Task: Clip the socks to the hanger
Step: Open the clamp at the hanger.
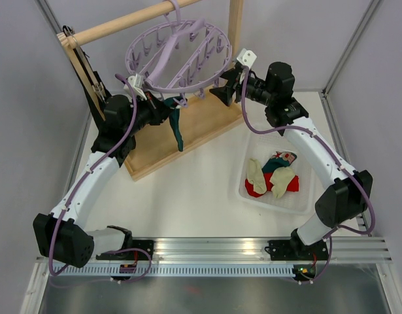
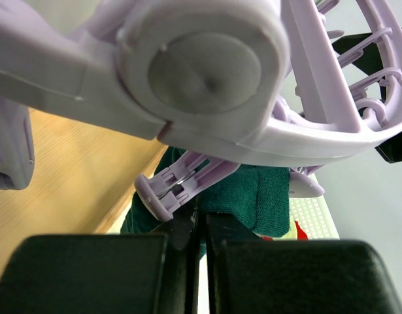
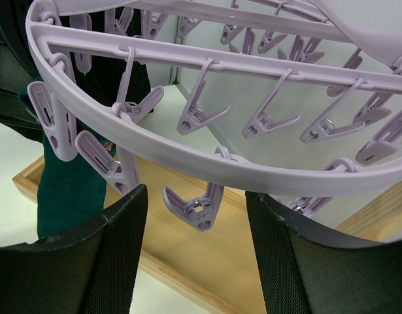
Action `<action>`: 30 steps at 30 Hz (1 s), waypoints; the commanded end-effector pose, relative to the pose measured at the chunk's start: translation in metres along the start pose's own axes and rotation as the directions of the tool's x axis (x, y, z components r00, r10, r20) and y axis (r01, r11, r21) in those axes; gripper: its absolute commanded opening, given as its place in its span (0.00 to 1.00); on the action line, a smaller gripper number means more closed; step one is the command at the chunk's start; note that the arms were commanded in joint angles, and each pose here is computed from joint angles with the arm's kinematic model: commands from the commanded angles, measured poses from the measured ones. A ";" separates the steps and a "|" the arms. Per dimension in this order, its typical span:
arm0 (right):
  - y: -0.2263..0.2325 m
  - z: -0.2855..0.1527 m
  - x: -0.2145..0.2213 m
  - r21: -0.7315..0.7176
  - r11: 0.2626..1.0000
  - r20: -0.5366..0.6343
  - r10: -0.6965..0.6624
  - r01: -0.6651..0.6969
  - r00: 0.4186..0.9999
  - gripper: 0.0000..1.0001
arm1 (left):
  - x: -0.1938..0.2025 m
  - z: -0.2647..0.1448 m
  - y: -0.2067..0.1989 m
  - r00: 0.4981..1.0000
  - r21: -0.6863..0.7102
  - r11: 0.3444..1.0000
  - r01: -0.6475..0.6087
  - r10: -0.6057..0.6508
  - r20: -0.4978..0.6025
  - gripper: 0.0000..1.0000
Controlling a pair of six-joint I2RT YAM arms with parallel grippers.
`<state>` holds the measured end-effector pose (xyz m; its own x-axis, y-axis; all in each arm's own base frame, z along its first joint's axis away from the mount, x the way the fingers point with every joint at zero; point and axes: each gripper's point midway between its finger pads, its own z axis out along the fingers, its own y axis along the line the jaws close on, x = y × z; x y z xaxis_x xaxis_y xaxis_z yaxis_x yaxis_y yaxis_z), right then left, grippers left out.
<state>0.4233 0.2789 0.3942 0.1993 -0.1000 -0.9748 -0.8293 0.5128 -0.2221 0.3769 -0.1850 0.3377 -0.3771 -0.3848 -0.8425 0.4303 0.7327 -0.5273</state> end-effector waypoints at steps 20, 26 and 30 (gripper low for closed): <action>-0.001 0.013 -0.038 0.050 0.999 0.103 -0.022 0.017 0.994 0.41 | -0.021 -0.002 -0.011 0.997 0.035 0.998 -0.060 0.058 0.045 0.02; 0.005 0.014 -0.034 0.071 0.997 0.088 0.003 -0.009 0.996 0.30 | -0.019 -0.001 -0.010 0.998 0.037 0.998 -0.056 0.054 0.040 0.02; 0.006 0.012 -0.031 0.096 0.995 0.084 0.030 -0.038 0.996 0.23 | -0.018 0.000 -0.009 0.998 0.034 0.998 -0.054 0.053 0.039 0.02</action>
<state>0.4250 0.2967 0.3998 0.1702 -0.0569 -0.9838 -0.8026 0.5712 -0.1719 0.3771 -0.1849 0.3372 -0.3744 -0.3783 -0.8466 0.4336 0.7356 -0.5204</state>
